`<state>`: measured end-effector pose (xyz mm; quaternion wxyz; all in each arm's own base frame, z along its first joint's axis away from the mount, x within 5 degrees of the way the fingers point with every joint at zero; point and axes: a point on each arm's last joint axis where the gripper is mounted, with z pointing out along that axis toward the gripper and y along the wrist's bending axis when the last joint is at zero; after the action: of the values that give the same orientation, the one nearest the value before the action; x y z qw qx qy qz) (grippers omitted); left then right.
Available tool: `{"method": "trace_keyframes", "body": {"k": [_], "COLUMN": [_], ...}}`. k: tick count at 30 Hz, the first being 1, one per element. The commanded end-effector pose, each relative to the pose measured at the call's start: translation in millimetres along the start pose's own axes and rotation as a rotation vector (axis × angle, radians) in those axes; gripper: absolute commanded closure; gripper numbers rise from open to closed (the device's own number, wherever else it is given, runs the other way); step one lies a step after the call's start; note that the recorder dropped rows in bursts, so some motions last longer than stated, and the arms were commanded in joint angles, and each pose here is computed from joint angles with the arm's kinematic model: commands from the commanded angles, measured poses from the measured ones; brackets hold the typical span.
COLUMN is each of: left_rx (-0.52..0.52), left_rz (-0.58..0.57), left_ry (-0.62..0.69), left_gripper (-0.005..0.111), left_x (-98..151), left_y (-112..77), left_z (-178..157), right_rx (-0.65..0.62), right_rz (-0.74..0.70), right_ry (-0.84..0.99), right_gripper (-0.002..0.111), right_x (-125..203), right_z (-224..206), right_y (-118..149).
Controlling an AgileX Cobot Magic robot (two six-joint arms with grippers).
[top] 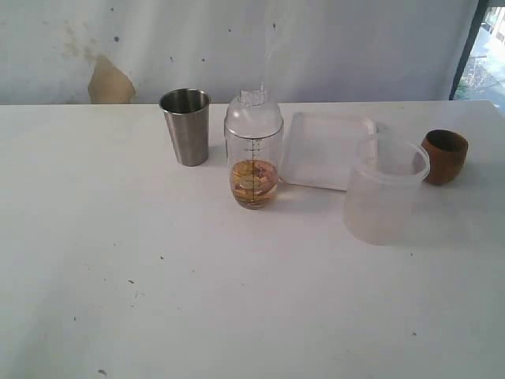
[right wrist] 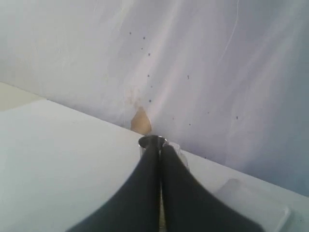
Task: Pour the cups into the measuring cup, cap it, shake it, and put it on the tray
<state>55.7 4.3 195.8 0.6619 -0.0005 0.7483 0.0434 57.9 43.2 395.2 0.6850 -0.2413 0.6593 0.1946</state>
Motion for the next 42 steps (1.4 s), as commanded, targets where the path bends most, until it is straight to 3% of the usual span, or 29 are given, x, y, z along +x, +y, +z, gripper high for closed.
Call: {"method": "trace_keyframes", "body": {"k": [1, 14, 20, 29, 42], "left_rx": [0.0, 0.0, 0.0, 0.0, 0.0], "left_rz": [0.0, 0.0, 0.0, 0.0, 0.0], "left_ry": [-0.006, -0.006, -0.006, -0.006, -0.006], "left_gripper": [0.107, 0.107, 0.107, 0.107, 0.107], "left_x": [1, 1, 1, 1, 1], "left_y": [-0.1, -0.1, -0.1, -0.1, -0.1], "left_z": [0, 0, 0, 0, 0], "right_rx": [0.012, 0.086, 0.281, 0.519, 0.523], "right_rz": [-0.008, -0.09, -0.121, -0.165, -0.101], "right_ry": [-0.044, -0.125, -0.255, -0.206, -0.087], "right_gripper": [0.108, 0.108, 0.108, 0.108, 0.108], "right_x": [-2, 7, 34, 75, 120], "right_z": [-14, -27, -42, -50, -36], "right_y": [0, -3, -6, -8, -13]}}
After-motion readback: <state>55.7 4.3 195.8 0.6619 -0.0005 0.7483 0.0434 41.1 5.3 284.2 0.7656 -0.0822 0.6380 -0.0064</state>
